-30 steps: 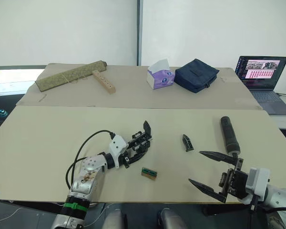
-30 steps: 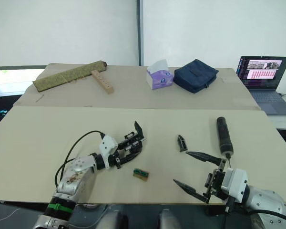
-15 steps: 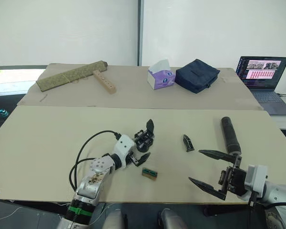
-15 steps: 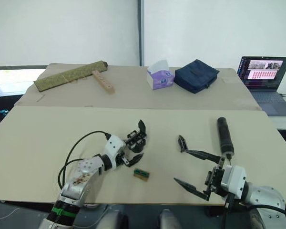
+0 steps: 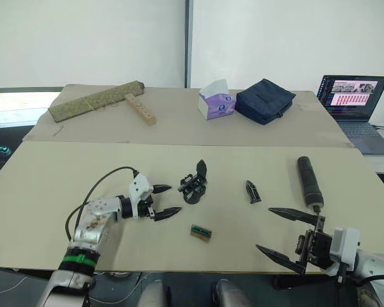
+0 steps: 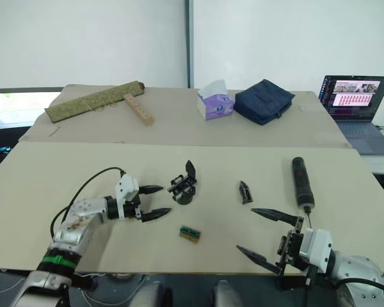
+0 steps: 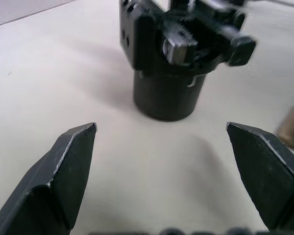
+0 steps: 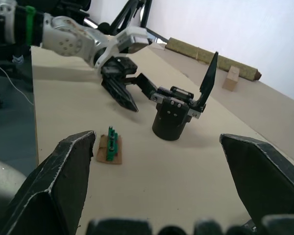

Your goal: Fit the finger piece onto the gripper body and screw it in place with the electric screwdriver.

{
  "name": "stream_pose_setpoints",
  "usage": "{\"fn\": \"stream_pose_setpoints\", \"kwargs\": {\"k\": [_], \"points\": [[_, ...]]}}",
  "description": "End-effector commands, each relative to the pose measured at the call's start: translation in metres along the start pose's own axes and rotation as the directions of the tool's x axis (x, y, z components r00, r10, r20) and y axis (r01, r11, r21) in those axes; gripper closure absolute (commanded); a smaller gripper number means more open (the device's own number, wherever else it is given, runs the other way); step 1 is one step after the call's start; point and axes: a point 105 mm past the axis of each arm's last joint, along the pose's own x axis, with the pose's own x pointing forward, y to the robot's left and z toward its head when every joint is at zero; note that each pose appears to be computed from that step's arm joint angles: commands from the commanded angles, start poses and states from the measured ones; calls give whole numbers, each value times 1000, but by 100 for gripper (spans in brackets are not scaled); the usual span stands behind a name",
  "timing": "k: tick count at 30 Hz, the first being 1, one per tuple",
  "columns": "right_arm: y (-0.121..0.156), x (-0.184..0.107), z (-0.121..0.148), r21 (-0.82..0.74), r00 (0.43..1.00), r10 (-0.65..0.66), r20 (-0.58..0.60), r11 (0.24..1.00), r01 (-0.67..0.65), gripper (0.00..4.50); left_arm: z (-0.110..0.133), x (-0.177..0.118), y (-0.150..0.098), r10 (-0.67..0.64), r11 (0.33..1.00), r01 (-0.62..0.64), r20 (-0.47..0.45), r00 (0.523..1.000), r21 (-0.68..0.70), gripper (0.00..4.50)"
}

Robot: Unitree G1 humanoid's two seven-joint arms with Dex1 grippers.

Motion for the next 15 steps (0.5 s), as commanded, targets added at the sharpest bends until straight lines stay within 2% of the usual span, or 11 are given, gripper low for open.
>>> {"fn": "stream_pose_setpoints", "kwargs": {"k": [1, 3, 9, 15], "points": [[-5, -4, 11, -44, 999, -3, 35, 999, 4, 0, 6, 5, 10, -125, 985, 128, -34, 992, 113, 3], [-6, -5, 12, -46, 999, 0, 34, 999, 1, 0, 7, 12, 16, -153, 983, 157, -41, 987, 98, 3], [-8, -9, 17, -63, 1000, 0, 13, 998, 1, 0, 4, 34, 11, -245, 958, 252, -70, 967, 136, 3], [-6, -16, 22, -71, 999, -31, -17, 997, 29, 0, 7, 50, 11, -233, 961, 236, -33, 972, 142, 3]]}}
